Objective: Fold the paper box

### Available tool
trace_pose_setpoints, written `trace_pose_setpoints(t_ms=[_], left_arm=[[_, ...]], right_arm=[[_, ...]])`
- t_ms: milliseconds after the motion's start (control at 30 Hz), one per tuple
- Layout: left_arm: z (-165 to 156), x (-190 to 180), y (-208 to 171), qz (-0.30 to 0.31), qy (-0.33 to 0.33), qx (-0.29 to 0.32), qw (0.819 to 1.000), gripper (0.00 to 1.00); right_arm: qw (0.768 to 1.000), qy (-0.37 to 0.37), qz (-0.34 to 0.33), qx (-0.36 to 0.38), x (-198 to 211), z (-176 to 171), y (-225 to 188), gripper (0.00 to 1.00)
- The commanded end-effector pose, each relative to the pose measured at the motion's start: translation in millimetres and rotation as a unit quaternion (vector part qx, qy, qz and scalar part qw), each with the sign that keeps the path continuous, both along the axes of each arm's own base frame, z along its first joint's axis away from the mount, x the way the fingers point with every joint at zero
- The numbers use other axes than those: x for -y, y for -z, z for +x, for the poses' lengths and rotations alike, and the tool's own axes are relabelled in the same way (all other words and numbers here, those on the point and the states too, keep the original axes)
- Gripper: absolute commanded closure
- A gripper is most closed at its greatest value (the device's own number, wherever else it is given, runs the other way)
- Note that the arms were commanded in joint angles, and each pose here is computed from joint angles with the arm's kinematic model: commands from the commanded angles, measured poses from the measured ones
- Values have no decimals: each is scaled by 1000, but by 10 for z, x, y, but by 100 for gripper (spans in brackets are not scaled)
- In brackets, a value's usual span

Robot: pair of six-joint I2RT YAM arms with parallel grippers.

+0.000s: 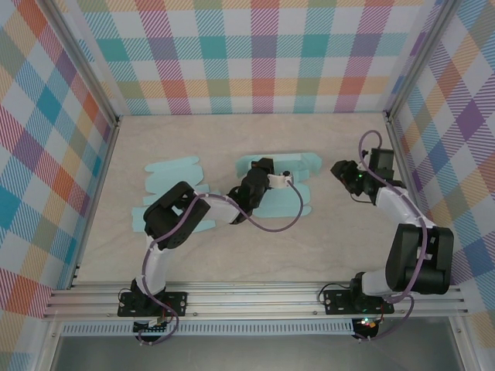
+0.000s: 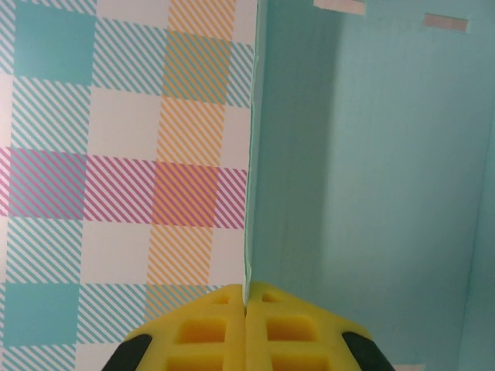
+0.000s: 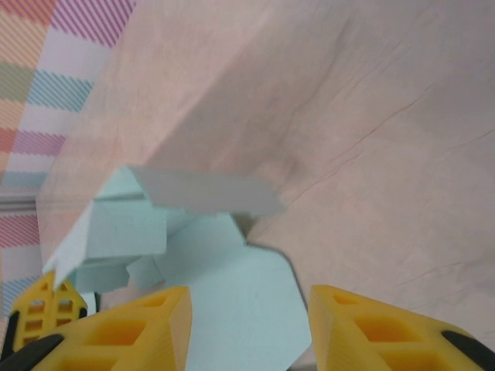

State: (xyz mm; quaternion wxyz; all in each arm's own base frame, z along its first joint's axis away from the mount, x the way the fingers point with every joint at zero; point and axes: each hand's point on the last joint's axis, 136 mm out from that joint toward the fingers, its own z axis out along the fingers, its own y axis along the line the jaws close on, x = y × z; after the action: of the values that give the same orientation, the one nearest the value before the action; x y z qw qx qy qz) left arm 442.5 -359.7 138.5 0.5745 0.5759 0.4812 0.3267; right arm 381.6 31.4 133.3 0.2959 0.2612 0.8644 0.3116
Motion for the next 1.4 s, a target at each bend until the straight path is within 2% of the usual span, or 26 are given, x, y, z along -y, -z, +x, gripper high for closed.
trace_pose_setpoints(t_ms=[0,433,667,900,1367], left_arm=[[-25,118,-178,-10,19,45,999,100],[1,168,3,27,25,58,998,100],[-3,161,17,32,25,59,997,100],[16,161,68,36,22,57,997,100],[15,160,124,42,23,53,997,100]], right_arm=[[1000,-3,-1,0,124,86,-44,55],[998,-49,15,-20,89,823,414,55],[995,-92,11,-37,-215,1071,626,55],[992,-125,-12,-18,-505,974,671,54],[989,-143,-30,-3,-648,583,650,52]])
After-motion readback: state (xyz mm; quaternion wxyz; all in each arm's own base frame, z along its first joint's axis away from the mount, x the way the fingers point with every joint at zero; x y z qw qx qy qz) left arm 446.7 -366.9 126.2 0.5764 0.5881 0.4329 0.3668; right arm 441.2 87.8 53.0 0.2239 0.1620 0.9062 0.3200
